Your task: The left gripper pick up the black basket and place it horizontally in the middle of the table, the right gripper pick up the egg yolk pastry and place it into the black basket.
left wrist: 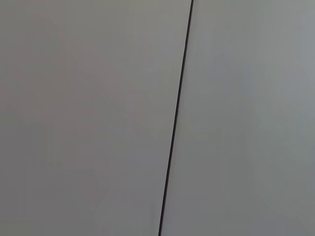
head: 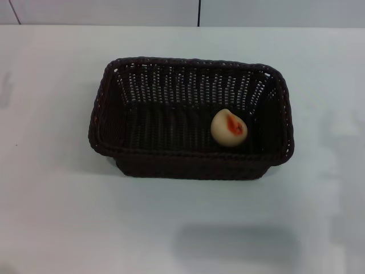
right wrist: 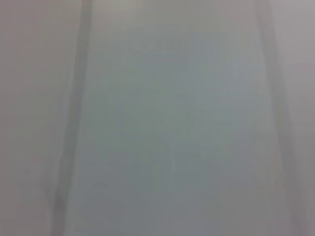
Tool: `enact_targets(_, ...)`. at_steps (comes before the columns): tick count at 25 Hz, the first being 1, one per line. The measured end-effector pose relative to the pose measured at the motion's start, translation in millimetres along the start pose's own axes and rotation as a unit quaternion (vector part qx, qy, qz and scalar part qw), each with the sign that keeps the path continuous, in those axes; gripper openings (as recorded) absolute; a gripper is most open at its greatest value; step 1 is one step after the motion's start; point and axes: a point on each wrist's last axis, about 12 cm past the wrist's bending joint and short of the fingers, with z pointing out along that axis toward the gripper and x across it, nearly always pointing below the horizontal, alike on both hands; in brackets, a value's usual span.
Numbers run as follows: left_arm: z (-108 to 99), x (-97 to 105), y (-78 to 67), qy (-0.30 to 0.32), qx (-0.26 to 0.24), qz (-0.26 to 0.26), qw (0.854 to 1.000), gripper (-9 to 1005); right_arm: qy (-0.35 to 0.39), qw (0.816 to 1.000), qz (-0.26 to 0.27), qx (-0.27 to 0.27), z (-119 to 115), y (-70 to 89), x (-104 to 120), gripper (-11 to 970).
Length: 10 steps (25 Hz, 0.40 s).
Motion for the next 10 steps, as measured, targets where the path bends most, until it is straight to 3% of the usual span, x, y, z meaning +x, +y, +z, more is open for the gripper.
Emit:
enact_targets(1, -1, 0, 0.2, 0.000, -0.001, -0.001, 1.000, 543, -0.009, 0.999, -0.012, 0.045, -4, -15.2, -2, 474)
enact_targets(2, -1, 0, 0.2, 0.000, -0.001, -0.001, 1.000, 543, -0.009, 0.999, -0.012, 0.045, -4, -15.2, -2, 474)
enact_targets(3, -1, 0, 0.4, 0.001, -0.001, -0.001, 1.000, 543, -0.012, 0.997, -0.026, 0.078, -8, -27.6, -1, 474)
enact_targets(10, -4, 3, -0.6, 0.004, -0.004, -0.010, 1.000, 543, 0.006, 0.990, -0.065, 0.128, -8, -52.8, 12, 474)
